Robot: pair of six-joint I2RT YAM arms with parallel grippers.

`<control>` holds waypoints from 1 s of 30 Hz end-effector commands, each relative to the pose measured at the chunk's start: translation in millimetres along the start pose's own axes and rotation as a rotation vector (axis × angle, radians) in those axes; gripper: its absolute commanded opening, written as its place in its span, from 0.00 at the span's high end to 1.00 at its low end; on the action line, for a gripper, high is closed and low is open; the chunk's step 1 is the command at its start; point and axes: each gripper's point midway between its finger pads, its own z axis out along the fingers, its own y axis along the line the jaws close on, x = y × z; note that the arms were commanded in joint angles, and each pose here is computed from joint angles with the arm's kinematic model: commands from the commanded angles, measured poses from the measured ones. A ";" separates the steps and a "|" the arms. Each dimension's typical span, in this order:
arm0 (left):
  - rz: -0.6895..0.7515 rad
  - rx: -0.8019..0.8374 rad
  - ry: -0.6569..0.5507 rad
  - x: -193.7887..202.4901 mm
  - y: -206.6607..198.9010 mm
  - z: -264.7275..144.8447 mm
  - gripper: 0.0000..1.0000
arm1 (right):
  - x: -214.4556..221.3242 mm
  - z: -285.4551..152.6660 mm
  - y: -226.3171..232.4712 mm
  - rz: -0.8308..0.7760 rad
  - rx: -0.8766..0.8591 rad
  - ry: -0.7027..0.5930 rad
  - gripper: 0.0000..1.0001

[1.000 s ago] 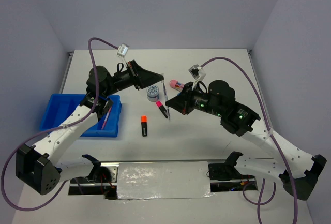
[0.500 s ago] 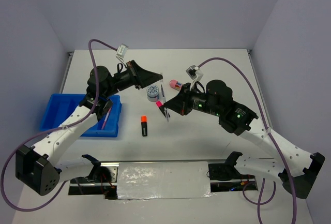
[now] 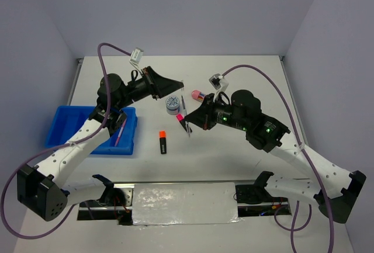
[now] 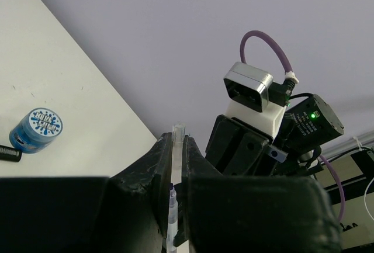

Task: Sort the stationery into containers
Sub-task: Close the pen cap on the pen.

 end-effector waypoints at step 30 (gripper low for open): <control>0.067 0.041 -0.039 -12.6 -21.8 -6.2 1.00 | -23.0 -3.6 9.6 -0.062 0.001 -0.040 1.00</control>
